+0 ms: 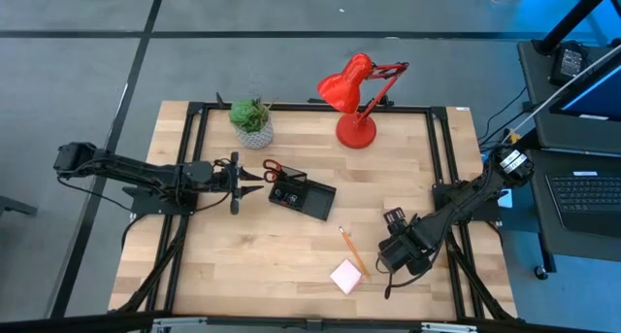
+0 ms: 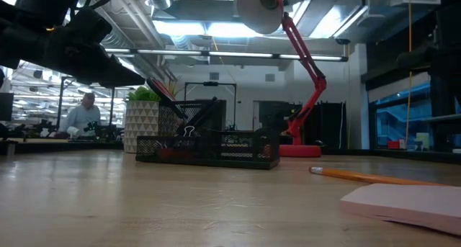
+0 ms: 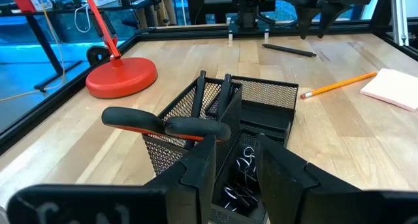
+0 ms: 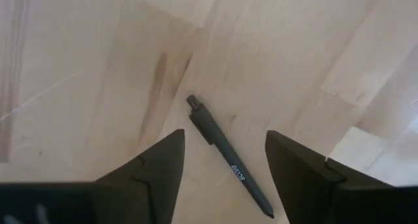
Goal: Pick and place office supplies into organizer
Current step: Put the black pen into the black desk organizer
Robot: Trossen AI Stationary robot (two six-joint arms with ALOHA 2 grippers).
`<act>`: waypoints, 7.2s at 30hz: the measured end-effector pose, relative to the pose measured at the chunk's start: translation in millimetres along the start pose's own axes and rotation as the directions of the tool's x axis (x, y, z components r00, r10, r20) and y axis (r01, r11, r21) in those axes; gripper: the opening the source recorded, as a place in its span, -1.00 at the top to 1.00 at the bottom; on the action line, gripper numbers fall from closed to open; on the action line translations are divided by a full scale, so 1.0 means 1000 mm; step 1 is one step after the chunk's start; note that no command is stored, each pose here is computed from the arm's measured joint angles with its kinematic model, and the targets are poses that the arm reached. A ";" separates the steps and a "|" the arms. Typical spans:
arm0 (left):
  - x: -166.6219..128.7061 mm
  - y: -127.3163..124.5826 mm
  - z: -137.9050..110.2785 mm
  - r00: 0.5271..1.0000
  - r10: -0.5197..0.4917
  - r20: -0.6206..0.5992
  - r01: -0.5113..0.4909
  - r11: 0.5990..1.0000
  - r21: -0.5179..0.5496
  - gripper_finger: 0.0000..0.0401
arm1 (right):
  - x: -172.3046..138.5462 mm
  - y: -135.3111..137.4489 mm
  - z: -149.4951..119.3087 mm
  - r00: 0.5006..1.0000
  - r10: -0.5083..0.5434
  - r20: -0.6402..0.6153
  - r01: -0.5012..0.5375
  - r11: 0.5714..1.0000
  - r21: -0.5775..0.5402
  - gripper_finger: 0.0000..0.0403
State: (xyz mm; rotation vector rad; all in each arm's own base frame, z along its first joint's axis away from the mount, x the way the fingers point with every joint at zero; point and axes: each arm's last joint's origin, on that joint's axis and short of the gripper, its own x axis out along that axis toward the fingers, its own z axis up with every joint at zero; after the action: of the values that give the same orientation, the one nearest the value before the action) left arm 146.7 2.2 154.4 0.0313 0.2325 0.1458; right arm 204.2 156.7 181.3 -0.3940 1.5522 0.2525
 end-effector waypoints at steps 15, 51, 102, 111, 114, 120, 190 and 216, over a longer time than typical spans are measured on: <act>0.000 0.000 -0.001 1.000 0.000 -0.006 0.000 1.000 0.001 0.50 | 0.016 0.002 0.002 0.995 -0.027 -0.101 0.009 0.984 -0.176 -0.05; 0.000 0.000 -0.004 0.999 0.000 -0.037 -0.001 0.999 -0.047 0.50 | 0.051 0.003 -0.008 0.993 -0.010 -0.121 -0.032 0.941 -0.337 0.01; 0.000 0.000 -0.004 0.999 0.000 -0.036 -0.001 0.999 -0.047 0.50 | 0.053 0.004 -0.004 0.997 0.010 -0.080 -0.039 0.931 -0.362 0.71; 0.000 0.000 -0.004 0.999 0.000 -0.037 -0.001 0.999 -0.047 0.50 | 0.052 0.004 -0.003 0.997 0.008 -0.076 -0.035 0.934 -0.356 0.79; 0.000 0.000 -0.004 0.999 0.000 -0.037 -0.001 0.999 -0.047 0.50 | 0.052 0.004 -0.003 0.997 0.008 -0.076 -0.034 0.934 -0.355 0.81; 0.000 0.000 -0.004 0.999 -0.001 -0.037 -0.001 0.999 -0.047 0.50 | 0.049 0.004 -0.002 0.996 0.004 -0.087 -0.033 0.941 -0.338 0.83; 0.000 0.000 -0.004 0.999 -0.004 -0.037 0.002 0.998 -0.062 0.50 | 0.028 0.005 0.014 0.999 -0.043 -0.019 0.034 0.949 -0.312 0.83; 0.000 0.000 -0.004 0.999 -0.005 -0.038 0.002 0.998 -0.062 0.50 | -0.051 -0.049 0.035 0.781 -0.126 0.612 0.229 0.969 -0.092 0.79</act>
State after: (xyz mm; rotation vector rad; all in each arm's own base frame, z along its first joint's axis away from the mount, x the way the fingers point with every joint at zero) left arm 145.8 2.0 150.9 -0.0336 0.2656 0.1500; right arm 255.3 130.3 235.6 -0.5258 0.8546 0.3209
